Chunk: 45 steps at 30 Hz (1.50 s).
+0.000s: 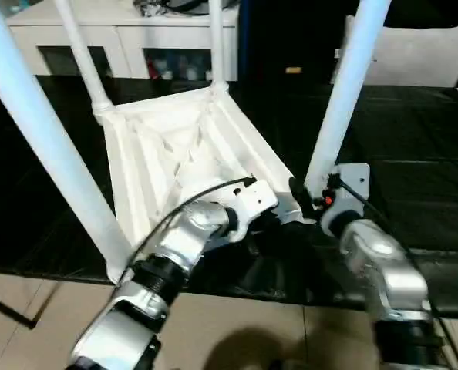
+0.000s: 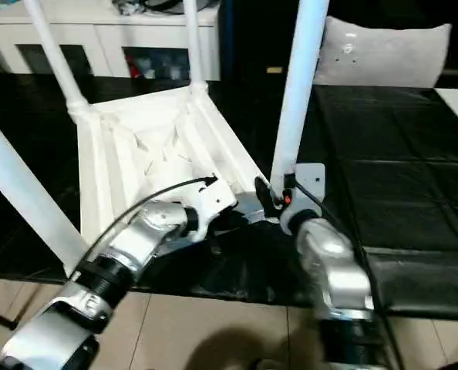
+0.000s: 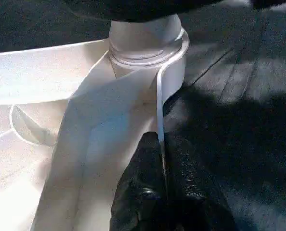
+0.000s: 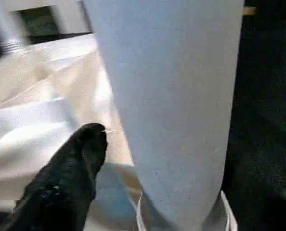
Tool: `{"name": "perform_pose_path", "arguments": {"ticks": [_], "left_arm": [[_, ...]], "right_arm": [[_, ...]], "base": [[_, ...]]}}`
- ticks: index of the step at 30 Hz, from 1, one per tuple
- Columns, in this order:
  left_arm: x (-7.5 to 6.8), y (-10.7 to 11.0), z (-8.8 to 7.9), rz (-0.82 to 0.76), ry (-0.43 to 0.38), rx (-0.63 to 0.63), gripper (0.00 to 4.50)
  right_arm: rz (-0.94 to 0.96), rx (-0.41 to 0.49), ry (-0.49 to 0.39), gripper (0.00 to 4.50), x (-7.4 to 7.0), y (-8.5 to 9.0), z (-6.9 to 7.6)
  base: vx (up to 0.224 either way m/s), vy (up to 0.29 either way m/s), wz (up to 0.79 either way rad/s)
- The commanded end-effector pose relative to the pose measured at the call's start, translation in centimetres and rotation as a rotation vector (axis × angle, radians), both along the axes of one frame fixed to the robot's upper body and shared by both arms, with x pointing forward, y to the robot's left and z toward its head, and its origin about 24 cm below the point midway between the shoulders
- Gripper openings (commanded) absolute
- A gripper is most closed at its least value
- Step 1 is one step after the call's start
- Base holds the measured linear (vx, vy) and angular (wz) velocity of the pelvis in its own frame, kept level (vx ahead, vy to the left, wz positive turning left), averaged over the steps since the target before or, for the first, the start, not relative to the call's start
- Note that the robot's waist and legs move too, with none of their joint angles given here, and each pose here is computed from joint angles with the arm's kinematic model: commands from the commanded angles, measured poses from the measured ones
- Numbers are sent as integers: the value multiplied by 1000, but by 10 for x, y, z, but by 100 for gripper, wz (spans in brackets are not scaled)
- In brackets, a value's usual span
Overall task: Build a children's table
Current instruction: Rotate leg to tighten
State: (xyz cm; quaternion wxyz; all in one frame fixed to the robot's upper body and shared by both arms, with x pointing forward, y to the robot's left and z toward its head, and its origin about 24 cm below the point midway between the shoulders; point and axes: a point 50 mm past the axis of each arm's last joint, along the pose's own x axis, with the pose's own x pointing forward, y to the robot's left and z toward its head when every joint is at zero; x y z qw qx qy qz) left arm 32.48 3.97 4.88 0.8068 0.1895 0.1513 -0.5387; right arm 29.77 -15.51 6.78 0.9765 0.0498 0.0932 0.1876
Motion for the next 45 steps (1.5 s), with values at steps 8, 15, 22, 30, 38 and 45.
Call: {"name": "perform_pose_path", "arguments": {"ticks": [8,15,22,30,38,45], "left_arm": [[-8,37,6,-236,-33,38,0],[-19,62,2,-398,28,126,0],[-30,74,6,-567,87,152,0],[-36,72,8,-648,106,159,0],[-35,72,9,-648,97,157,0],[-32,71,10,-616,84,138,0]], "right_arm": [[428,-171,-77,446,-15,-38,17],[725,-199,-36,446,-25,-40,21],[981,-123,57,411,-31,-34,16],[1134,-84,115,330,-29,-23,12],[1189,-74,137,263,-29,-19,11],[1200,-40,127,206,-30,-16,11]], "base": [[2,-13,-1],[0,0,0],[0,0,0],[0,0,0],[0,0,0],[0,0,0]]}}
